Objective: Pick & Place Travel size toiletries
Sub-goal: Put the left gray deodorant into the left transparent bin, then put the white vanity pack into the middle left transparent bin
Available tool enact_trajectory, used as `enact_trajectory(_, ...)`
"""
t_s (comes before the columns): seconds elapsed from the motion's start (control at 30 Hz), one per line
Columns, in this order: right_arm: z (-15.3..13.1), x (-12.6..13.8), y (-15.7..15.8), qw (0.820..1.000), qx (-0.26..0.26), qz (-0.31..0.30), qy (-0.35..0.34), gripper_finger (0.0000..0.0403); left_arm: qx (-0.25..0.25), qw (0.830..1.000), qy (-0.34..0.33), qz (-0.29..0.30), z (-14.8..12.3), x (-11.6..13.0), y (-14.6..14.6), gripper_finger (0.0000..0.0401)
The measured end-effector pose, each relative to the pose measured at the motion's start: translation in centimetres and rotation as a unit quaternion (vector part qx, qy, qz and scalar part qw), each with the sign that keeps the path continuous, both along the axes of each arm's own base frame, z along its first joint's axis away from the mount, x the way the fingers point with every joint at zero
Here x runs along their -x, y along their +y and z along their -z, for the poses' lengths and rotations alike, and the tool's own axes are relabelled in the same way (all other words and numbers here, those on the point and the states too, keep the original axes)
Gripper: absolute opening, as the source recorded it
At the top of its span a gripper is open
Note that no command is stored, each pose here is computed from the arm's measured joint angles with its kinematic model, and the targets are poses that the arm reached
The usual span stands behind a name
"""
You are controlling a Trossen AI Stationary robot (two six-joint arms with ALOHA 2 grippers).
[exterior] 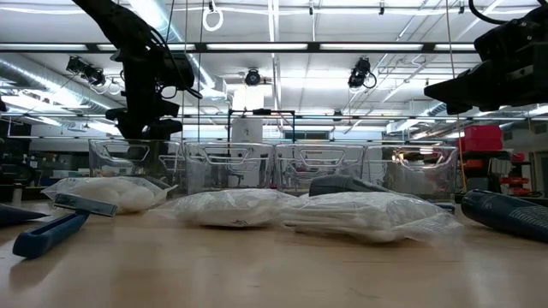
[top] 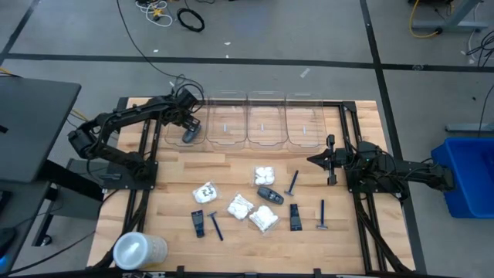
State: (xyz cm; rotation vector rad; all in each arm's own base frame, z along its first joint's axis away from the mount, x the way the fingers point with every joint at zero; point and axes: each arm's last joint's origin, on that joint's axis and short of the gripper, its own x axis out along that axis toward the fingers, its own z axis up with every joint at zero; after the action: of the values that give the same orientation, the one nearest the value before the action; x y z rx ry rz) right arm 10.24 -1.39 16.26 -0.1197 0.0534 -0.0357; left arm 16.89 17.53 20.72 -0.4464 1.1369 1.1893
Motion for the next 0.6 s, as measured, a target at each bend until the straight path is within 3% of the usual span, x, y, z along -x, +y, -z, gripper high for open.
enact_trajectory(0.27,0.00,0.00,0.00,1.000,0.000,0.000,0.000,0.0014,0.002,1.000,-0.002,0.001,0.00,0.00,-0.01,0.0274)
enact_trajectory(0.6,0.00,0.00,0.00,1.000,0.000,0.000,0.000,0.0014,0.003,1.000,0.004,0.022,-0.47,0.10,-0.54,0.0272)
